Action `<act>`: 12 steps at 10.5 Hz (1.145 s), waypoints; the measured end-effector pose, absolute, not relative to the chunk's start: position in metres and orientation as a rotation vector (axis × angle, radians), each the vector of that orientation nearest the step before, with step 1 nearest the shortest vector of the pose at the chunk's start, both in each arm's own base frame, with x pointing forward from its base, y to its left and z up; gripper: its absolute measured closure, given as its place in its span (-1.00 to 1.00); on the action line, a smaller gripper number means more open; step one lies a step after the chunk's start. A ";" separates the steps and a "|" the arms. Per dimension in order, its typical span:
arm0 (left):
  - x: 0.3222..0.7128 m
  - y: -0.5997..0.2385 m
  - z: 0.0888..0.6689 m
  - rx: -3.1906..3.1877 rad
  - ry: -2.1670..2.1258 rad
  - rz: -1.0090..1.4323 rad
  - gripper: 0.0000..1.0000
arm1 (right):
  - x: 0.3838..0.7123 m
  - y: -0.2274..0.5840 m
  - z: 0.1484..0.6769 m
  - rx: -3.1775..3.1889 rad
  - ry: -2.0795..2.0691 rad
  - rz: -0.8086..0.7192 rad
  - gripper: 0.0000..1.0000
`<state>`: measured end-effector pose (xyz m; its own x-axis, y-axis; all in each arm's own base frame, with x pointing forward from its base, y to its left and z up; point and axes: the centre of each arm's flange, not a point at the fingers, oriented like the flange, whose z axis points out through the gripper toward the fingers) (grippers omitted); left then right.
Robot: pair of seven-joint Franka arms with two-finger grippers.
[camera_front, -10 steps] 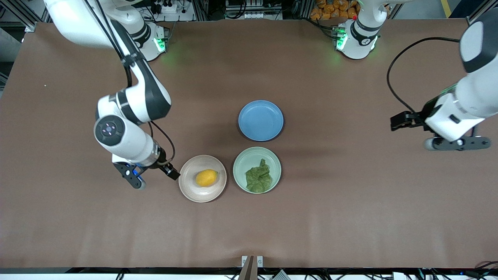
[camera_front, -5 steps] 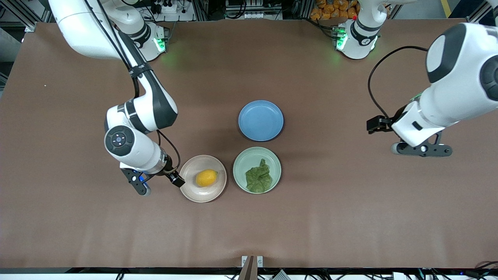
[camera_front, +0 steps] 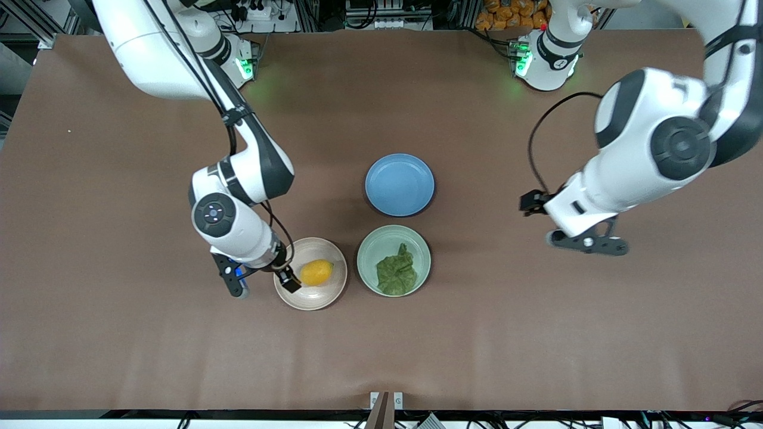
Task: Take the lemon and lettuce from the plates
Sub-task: 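Reach the right gripper to the lemon while the left gripper reaches the lettuce, then close the right gripper on the lemon while the left gripper grasps lettuce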
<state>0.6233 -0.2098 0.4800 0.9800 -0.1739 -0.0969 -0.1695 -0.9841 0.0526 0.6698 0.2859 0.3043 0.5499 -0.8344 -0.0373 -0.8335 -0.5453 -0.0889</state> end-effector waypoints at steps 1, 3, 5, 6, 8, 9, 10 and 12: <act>0.626 -0.225 0.468 3.056 -0.283 -0.146 -1.00 | 0.668 0.293 0.297 -2.683 1.438 -0.013 -1.00; 0.631 -0.249 0.444 3.037 -0.277 -0.112 -1.00 | 0.664 0.311 0.280 -2.684 1.400 -0.028 -1.00; 0.632 -0.290 0.411 3.027 -0.217 -0.066 -1.00 | 0.661 0.320 0.258 -2.702 1.389 -0.020 -1.00; 0.630 -0.309 0.394 3.023 -0.180 -0.051 -1.00 | 0.662 0.322 0.250 -2.700 1.383 -0.025 -1.00; 0.629 -0.337 0.366 3.008 -0.142 -0.012 -1.00 | 0.659 0.331 0.232 -2.724 1.348 -0.051 -1.00; 0.628 -0.348 0.353 2.999 -0.126 0.010 -1.00 | 0.658 0.332 0.224 -2.738 1.341 -0.053 -1.00; 0.627 -0.360 0.341 2.989 -0.115 0.033 -1.00 | 0.658 0.332 0.219 -2.743 1.339 -0.055 -1.00; 0.623 -0.388 0.314 2.953 -0.080 0.108 -1.00 | 0.658 0.331 0.211 -2.752 1.332 -0.063 -1.00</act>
<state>0.6230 -0.3883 0.3145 0.9959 -0.0469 0.0774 -0.0604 -0.9814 0.1820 0.6579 0.3312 0.2114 0.6202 -0.7844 0.0008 -0.7809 -0.6176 -0.0935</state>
